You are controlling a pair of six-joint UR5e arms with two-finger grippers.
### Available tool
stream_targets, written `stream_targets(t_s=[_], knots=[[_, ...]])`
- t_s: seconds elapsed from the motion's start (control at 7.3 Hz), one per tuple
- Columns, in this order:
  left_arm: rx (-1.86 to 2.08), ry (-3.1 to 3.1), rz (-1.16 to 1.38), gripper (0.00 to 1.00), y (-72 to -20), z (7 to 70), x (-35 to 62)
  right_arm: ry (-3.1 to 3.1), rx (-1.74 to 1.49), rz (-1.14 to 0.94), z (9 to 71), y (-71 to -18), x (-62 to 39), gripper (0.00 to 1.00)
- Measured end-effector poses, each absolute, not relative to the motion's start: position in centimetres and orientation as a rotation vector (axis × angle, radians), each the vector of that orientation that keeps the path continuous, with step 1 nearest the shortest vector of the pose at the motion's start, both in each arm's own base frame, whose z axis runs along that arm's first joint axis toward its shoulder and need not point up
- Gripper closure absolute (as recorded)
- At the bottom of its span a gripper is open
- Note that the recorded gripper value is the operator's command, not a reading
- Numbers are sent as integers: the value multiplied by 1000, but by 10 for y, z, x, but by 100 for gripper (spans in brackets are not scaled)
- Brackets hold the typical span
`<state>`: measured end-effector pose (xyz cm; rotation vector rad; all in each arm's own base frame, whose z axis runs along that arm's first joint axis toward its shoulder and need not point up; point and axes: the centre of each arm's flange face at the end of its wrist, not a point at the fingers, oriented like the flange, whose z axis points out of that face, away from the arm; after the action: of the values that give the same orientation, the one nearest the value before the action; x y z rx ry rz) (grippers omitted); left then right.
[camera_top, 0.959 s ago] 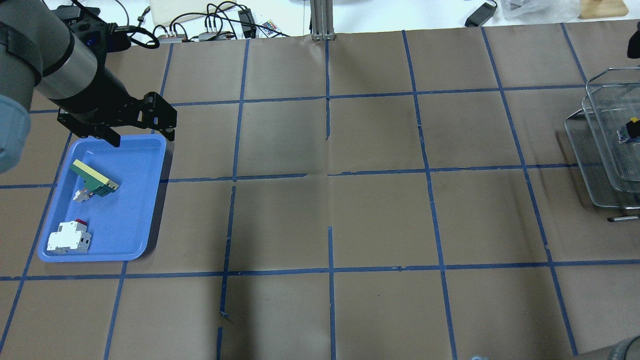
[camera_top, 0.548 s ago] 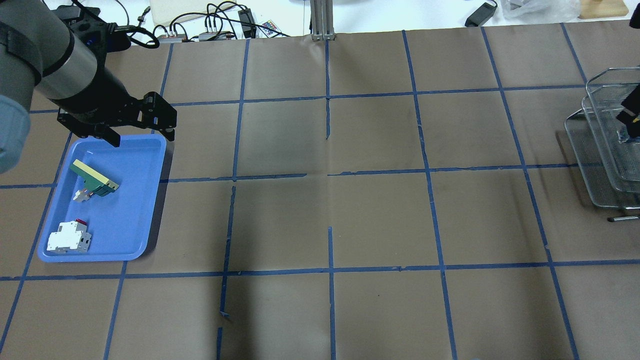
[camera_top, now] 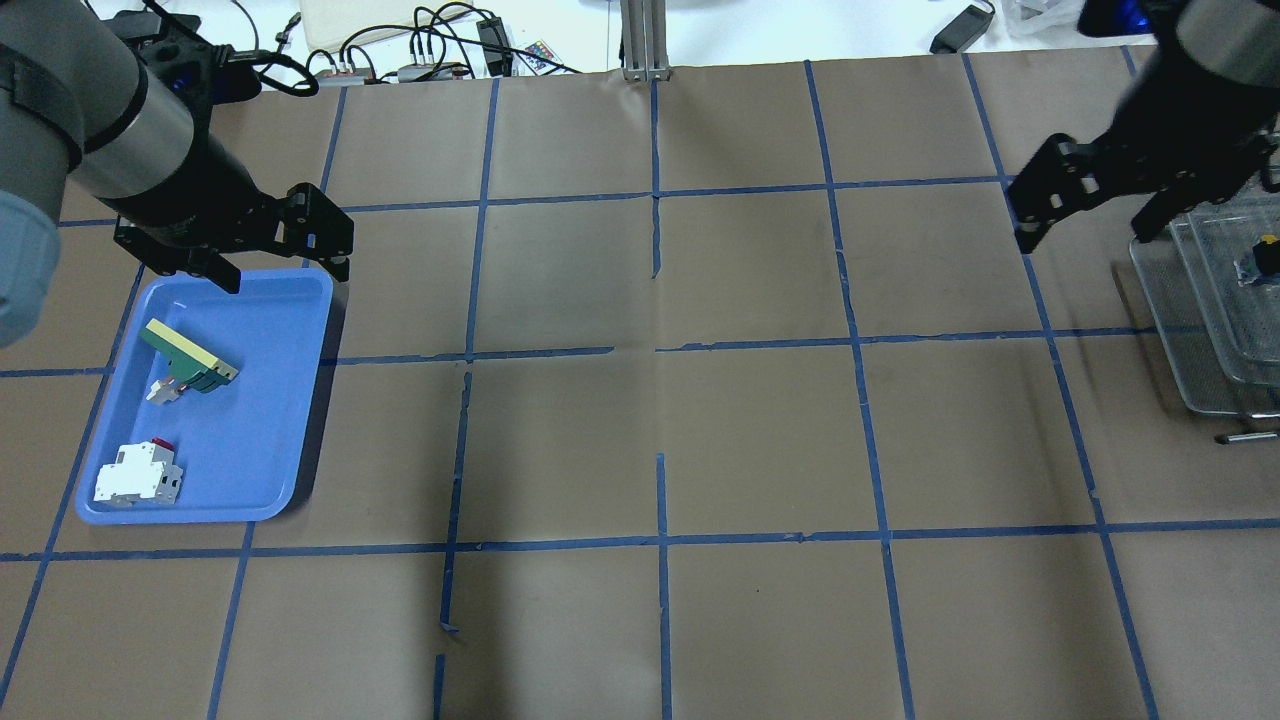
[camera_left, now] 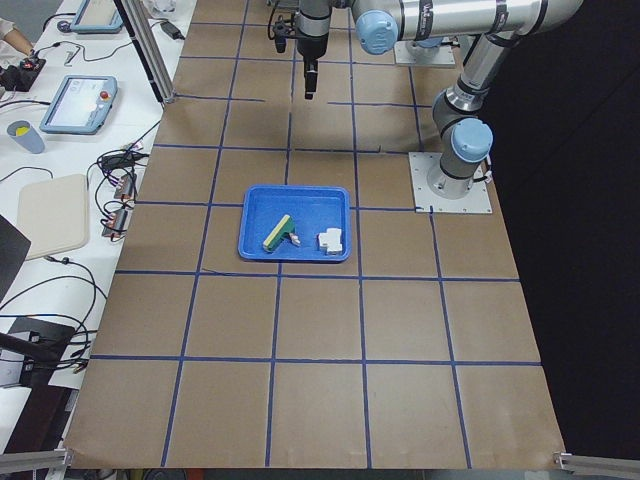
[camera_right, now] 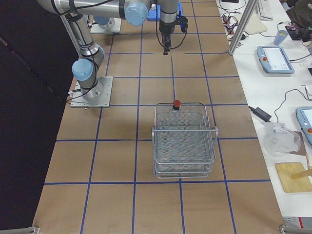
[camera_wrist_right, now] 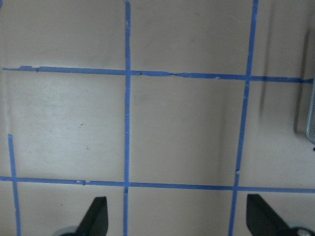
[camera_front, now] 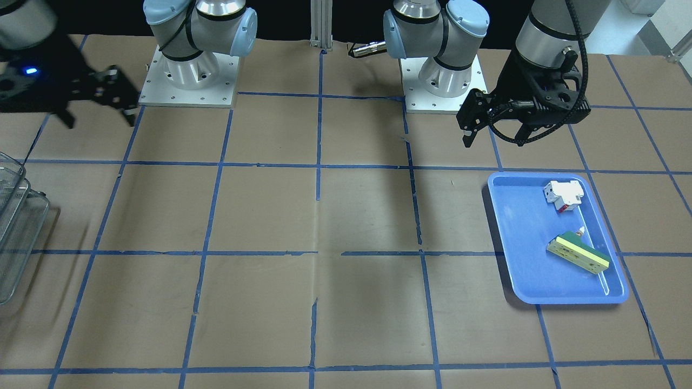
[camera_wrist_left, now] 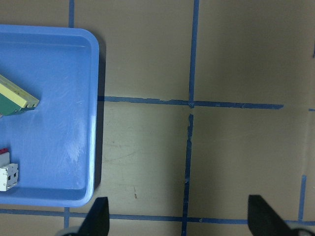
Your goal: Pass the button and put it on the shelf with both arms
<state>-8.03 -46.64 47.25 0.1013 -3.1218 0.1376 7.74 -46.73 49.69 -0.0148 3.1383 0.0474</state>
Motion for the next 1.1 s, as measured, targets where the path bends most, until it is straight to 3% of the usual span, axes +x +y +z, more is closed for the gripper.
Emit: stream_targets(t_s=[0.41,1.1], knots=[[101,-3122,138,0,-466,472,-80,3145,147,128,490,-434,155,0],[101,-3122,138,0,-466,472,-80,3143,223,182,475,-421,140,0]])
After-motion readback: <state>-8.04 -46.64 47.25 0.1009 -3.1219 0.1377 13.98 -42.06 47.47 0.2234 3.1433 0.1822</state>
